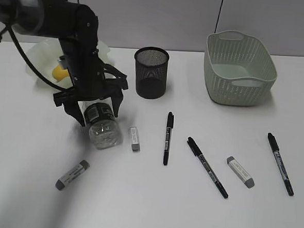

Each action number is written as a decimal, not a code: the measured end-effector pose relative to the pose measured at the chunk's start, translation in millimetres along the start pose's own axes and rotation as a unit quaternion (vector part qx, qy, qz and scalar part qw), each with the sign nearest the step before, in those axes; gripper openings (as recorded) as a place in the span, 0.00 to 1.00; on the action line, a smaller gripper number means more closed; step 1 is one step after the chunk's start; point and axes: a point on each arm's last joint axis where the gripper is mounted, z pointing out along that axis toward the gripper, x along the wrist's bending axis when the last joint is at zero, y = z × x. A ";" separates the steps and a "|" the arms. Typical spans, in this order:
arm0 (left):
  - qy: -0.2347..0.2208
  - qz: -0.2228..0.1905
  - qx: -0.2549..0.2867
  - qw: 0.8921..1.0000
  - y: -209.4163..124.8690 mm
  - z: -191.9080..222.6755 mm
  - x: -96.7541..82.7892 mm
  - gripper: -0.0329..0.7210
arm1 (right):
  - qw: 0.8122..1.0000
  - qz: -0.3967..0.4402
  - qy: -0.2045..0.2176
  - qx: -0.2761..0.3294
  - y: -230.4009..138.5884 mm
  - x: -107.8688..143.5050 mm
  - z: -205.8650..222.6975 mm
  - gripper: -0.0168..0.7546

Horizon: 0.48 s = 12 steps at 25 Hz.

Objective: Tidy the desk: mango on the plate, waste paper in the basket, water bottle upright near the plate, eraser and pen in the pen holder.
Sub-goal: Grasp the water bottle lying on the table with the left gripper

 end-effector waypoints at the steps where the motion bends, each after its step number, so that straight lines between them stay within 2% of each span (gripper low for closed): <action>1: 0.001 0.001 -0.001 1.000 0.2 0.0 0.2 0.89 | 1.000 0.000 0.000 0.000 0.0 0.0 0.0 0.60; 7: 0.027 0.014 -0.004 1.000 0.8 -0.2 4.8 0.83 | 1.000 0.000 0.000 0.000 0.0 0.0 0.0 0.60; 11: 0.029 0.004 0.003 1.000 -0.2 -0.3 5.6 0.69 | 1.000 0.000 0.000 0.000 0.0 0.0 0.0 0.60; 12: 0.027 0.002 0.004 1.000 -0.4 -0.5 5.1 0.69 | 1.000 0.000 0.000 0.000 0.0 0.0 0.0 0.60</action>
